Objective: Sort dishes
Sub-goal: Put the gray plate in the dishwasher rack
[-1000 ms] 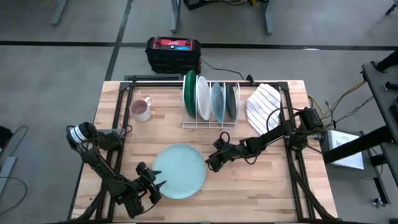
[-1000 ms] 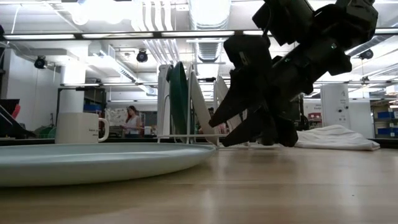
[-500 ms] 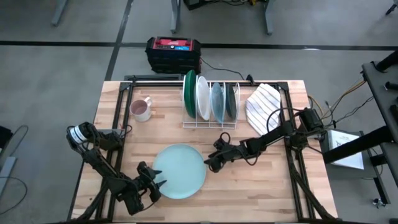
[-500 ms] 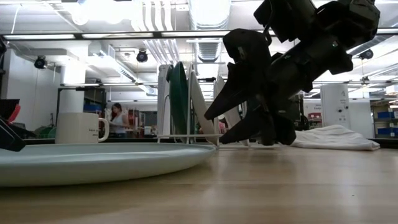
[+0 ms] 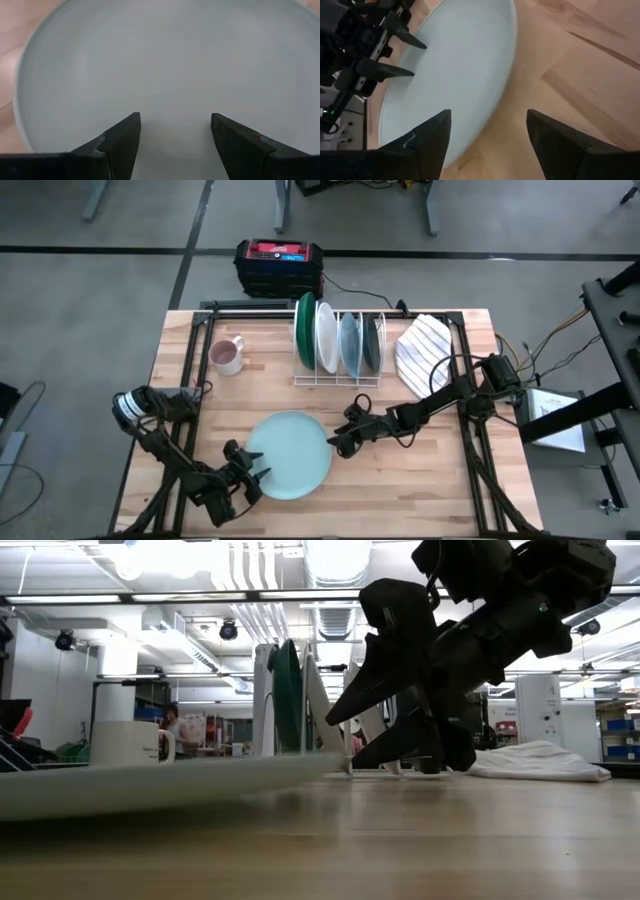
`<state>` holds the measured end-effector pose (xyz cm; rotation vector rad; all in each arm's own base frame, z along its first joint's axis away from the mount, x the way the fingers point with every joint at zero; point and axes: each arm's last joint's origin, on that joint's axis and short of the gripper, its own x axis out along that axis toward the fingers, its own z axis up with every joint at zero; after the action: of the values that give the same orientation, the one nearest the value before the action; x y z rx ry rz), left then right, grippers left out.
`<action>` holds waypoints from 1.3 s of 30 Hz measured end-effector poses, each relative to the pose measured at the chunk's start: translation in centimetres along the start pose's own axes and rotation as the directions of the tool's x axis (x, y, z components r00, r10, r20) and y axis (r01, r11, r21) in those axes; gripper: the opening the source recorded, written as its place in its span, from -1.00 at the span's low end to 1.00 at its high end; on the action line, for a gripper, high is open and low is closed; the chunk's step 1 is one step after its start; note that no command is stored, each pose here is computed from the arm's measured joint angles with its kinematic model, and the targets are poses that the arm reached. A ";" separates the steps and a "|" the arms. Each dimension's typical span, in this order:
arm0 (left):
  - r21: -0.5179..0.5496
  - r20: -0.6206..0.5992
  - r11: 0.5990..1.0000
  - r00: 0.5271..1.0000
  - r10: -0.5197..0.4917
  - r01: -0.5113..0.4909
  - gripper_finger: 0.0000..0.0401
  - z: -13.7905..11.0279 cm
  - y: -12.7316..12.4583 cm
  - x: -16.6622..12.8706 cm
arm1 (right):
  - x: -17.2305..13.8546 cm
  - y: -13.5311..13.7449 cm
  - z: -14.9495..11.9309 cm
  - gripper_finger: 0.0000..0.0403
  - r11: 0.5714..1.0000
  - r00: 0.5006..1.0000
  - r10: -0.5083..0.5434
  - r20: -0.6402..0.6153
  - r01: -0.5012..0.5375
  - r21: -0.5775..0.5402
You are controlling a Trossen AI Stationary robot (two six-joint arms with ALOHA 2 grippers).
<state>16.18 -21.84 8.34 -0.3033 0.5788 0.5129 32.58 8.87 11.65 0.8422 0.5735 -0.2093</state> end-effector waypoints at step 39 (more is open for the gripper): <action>0.023 0.045 1.000 0.999 0.018 -0.020 0.16 -0.1 -0.6 0.3 | 5.1 1.3 -0.6 -0.71 0.995 1.000 0.018 0.006 -0.017 -0.101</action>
<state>16.69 -22.22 8.13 -0.2637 0.5441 0.5297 37.11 10.38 9.33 0.7477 0.5656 -0.1656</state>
